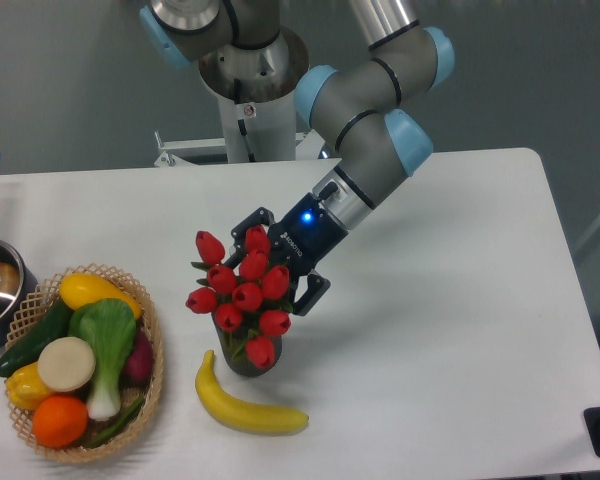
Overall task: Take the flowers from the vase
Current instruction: 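Lower the gripper around the tulip stems above the vase rim, then close the gripper on the red tulip stems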
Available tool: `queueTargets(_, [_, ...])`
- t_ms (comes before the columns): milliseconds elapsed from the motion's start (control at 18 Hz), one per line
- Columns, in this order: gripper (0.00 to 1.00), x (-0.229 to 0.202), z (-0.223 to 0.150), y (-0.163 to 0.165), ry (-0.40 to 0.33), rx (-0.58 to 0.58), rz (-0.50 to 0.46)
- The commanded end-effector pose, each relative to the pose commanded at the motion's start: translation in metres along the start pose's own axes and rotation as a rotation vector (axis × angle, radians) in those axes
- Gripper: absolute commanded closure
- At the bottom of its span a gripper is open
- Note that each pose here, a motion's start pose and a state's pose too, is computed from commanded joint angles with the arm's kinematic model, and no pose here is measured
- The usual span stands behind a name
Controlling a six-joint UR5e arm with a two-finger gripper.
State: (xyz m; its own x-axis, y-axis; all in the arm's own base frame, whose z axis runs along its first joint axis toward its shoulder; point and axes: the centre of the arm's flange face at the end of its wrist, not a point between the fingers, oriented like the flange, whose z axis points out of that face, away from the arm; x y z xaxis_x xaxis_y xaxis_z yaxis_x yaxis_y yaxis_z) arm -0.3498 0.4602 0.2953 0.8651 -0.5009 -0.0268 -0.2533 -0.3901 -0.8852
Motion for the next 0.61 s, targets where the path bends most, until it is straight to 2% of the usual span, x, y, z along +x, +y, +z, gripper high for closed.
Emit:
queueTargets(278, [0.02, 0.0024, 0.0016, -0.0006, 0.003, 0.0, -0.001])
queueTargets(333, [0.09, 0.0024, 0.0015, -0.0006, 0.003, 0.0, -0.003])
queueTargets(389, [0.24, 0.0022, 0.0005, -0.0009, 0.001, 0.0, -0.018])
queueTargets(500, [0.36, 0.0013, -0.0001, -0.002, 0.0, 0.0, -0.026])
queueTargets(611, [0.42, 0.0019, 0.0002, -0.0031, 0.001, 0.0, -0.024])
